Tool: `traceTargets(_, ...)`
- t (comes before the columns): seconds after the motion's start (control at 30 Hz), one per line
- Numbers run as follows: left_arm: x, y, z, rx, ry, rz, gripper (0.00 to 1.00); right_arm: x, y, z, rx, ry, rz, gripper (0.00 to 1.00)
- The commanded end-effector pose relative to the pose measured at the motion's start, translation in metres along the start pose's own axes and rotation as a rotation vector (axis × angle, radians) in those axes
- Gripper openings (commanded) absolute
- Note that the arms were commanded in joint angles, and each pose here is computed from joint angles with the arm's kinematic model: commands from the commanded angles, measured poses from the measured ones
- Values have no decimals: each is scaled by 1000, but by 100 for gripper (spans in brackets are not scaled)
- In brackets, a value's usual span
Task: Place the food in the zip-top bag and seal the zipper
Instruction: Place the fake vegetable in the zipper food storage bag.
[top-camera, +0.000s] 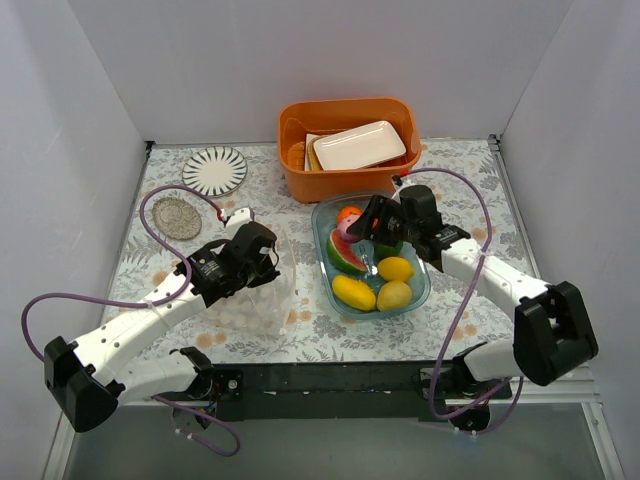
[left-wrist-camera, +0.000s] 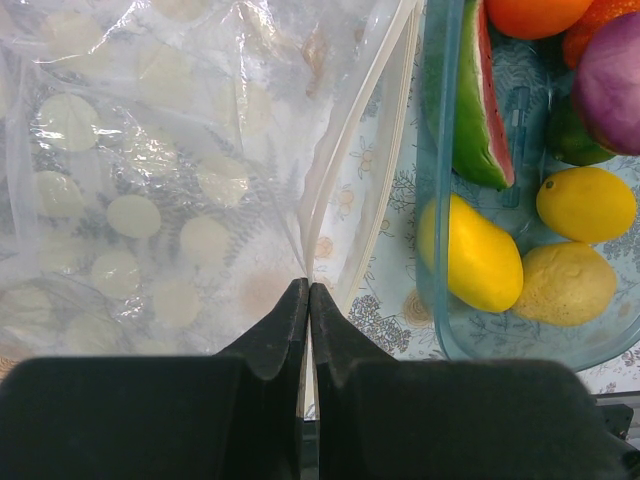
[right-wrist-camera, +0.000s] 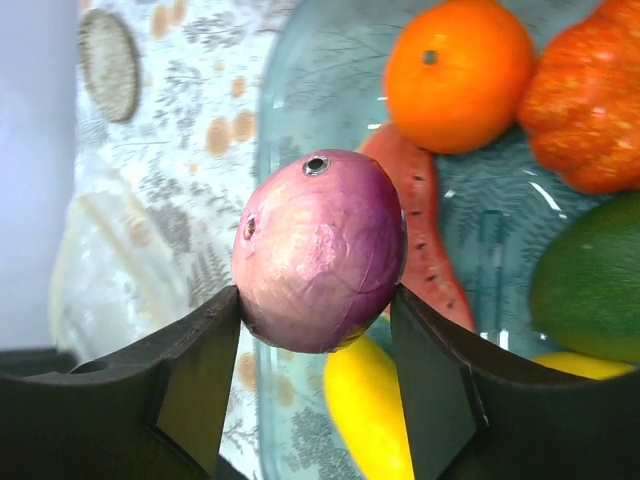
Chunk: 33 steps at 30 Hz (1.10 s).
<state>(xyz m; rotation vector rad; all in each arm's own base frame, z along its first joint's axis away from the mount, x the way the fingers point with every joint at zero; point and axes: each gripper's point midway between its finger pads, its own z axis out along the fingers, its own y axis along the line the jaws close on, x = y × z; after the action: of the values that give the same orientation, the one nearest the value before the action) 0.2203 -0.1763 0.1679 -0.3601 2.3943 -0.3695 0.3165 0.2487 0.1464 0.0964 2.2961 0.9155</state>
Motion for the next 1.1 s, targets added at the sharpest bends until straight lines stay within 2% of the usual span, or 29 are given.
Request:
traceTargets(0.0,-9,-8,-2,27,-24,-10,0,3,42,-19,-166,-13,-114,7)
traceTargets(0.13,-9,-13,0,36,-17,-7,0,24,72,-27,-285,56,-155,7)
traceTargets(0.43,-14,-23,0,52,-15,-8,0,70,136,-31,-438,145,-295,7)
traceTargets(0.6,-16,-28,-5,75,-16,-17,0,92,147,-21,-452,200,-324,7)
traceTargets(0.83,-18,-32,-12,105,-14,-33,0,101,147,-6,-413,235,-343,7)
traceTargets(1.07,-24,-34,-20,122,-30,-46,0,108,147,7,-387,277,-376,12)
